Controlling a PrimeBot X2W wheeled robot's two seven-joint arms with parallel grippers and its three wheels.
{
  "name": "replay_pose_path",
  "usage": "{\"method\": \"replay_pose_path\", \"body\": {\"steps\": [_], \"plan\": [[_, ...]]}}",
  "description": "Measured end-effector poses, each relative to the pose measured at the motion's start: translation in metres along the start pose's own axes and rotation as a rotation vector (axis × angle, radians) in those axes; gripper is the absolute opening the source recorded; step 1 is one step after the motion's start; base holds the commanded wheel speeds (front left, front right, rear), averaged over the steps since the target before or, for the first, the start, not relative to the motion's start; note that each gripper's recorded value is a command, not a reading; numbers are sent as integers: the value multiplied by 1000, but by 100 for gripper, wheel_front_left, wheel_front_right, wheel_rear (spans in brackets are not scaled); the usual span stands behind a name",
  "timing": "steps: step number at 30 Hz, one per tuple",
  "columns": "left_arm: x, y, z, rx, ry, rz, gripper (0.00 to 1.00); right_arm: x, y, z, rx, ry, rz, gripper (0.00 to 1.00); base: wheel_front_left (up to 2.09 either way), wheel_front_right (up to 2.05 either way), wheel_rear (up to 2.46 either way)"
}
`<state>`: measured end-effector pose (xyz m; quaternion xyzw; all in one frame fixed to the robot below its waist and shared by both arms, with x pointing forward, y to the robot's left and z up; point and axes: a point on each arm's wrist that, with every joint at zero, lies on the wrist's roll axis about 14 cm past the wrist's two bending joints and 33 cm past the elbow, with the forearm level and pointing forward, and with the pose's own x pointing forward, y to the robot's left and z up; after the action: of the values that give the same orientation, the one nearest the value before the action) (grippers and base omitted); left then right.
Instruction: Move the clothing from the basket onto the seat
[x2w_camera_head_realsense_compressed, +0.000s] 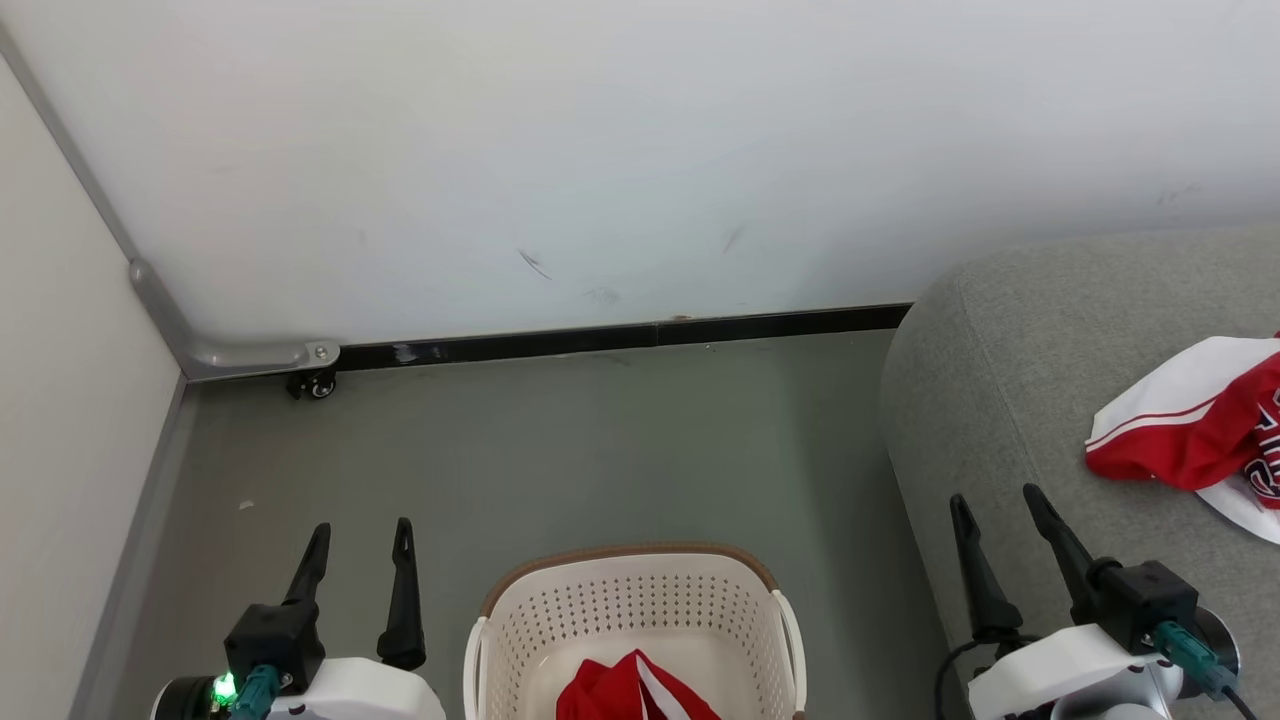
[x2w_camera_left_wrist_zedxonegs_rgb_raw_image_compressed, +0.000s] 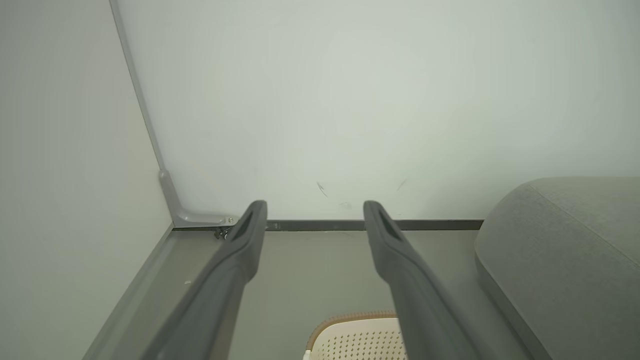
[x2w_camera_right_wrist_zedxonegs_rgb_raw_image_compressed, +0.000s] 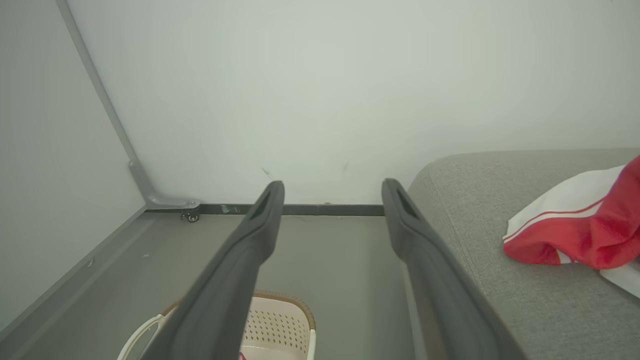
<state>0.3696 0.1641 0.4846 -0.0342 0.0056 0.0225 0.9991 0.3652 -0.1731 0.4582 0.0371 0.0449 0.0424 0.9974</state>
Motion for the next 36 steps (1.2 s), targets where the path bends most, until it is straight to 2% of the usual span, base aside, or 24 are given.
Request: {"method": "replay_pose_path", "body": {"steps": [7, 13, 36], "plan": [[1, 0, 3, -1, -8, 0, 100, -1, -3, 10, -20, -32, -11, 100, 0, 0, 0], [2, -2, 6, -4, -18, -4, 100, -11, -5, 2, -27, -10, -20, 100, 0, 0, 0], [2, -4, 1, 12, -5, -13, 100, -13, -6, 11, -26, -34, -27, 100, 0, 0, 0]]}}
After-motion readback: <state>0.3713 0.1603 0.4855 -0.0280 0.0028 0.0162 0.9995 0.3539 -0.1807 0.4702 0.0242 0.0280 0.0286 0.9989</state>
